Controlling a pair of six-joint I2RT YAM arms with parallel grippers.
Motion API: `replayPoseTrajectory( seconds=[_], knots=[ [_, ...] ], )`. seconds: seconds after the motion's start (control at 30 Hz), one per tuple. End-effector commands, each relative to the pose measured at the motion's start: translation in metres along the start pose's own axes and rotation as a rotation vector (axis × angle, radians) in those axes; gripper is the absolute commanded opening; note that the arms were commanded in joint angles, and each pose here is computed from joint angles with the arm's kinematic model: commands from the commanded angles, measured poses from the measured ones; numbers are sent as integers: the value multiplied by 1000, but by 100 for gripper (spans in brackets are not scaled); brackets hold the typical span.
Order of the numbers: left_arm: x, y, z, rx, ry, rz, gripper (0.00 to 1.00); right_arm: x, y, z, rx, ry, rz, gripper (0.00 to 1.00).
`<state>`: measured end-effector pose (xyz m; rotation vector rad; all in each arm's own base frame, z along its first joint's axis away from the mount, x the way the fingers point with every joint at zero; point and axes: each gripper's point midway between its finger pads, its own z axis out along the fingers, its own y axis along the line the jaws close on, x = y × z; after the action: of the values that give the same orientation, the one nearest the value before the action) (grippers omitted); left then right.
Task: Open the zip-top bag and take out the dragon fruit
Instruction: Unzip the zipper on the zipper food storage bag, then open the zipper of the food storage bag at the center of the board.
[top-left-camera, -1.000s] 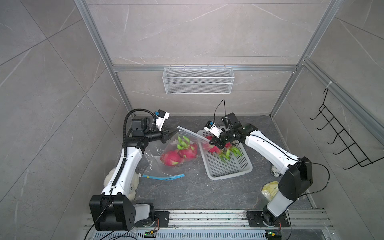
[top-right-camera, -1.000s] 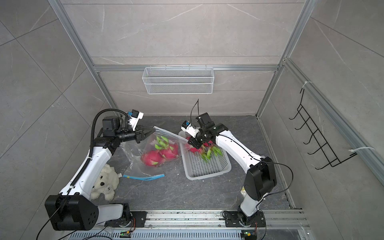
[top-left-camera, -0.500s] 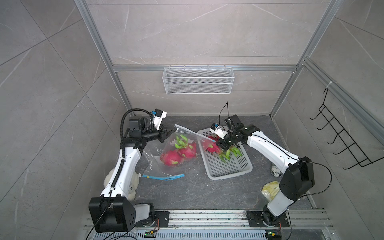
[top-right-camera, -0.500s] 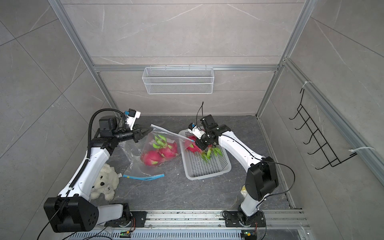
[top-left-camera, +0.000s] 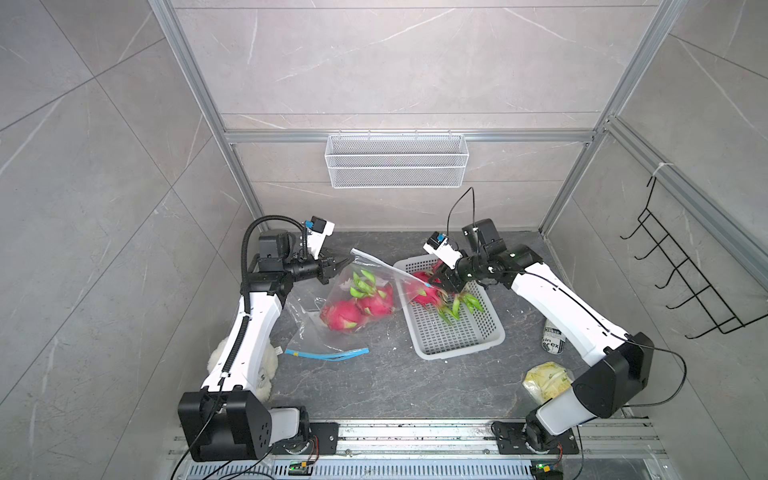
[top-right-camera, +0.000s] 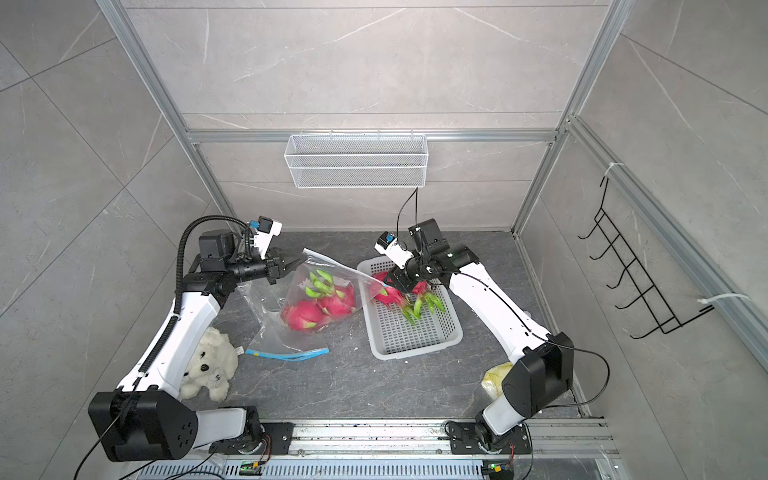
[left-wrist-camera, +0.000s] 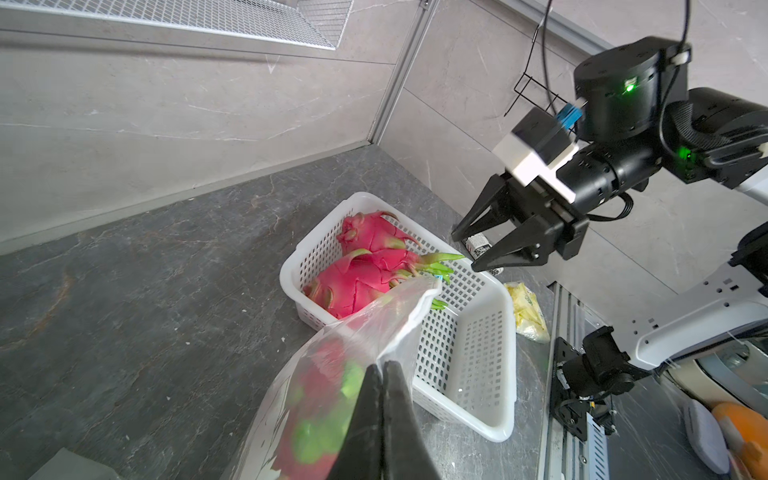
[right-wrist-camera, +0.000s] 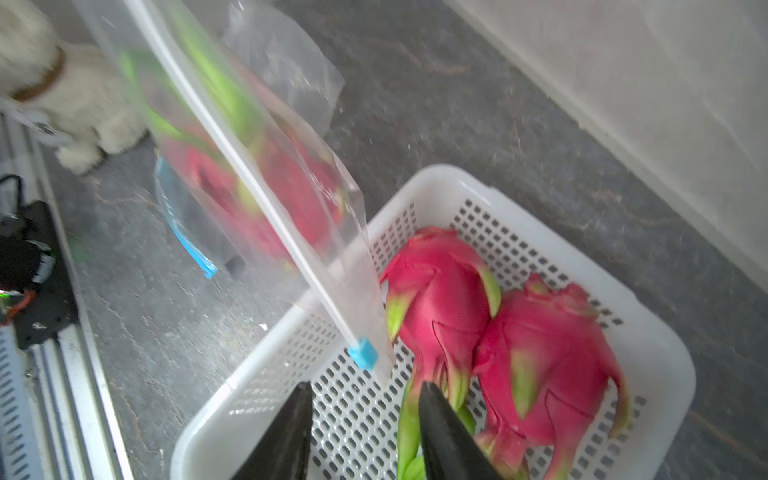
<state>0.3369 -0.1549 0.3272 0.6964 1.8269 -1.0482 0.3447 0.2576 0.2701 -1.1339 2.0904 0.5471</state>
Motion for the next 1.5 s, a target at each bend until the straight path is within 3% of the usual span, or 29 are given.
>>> replayPoseTrajectory(
  seconds=[0.0,0.2,0.6,0.63,0.7,0.77,0.97,1.1,1.2,1.33,1.37,1.4,1.47],
  knots=[
    [-14,-27,-3,105,-14,57,0,-38,18,-9,-123,-108,-2,45],
    [3,-36,-6,115,13,36,0,-64,45,16,-304,-132,-19,51],
    [-7,-30,-5,97,1,43,0,-63,81,75,-375,-43,-80,51],
    [-8,-28,-4,90,-3,45,0,-63,82,79,-378,-34,-70,48],
    [-16,-24,-4,64,-21,60,0,-64,84,86,-393,-22,-44,29],
    [-24,-21,-4,45,-40,75,0,-66,85,89,-406,-16,-9,18],
    [-64,2,1,-29,-113,109,0,-87,108,71,-555,-54,102,16],
    [-94,5,13,1,-152,125,0,-102,116,58,-604,-101,187,15],
    [-99,2,28,30,-143,132,0,-101,116,62,-595,-99,247,14],
    [-82,11,38,24,-113,82,0,-85,103,89,-536,-75,371,10],
    [-77,12,39,20,-105,70,1,-82,101,96,-528,-73,394,10],
    [-70,14,39,7,-95,51,10,-78,98,104,-516,-65,427,9],
    [-60,18,36,-36,-80,25,38,-74,92,115,-495,-62,470,8]
  ],
)
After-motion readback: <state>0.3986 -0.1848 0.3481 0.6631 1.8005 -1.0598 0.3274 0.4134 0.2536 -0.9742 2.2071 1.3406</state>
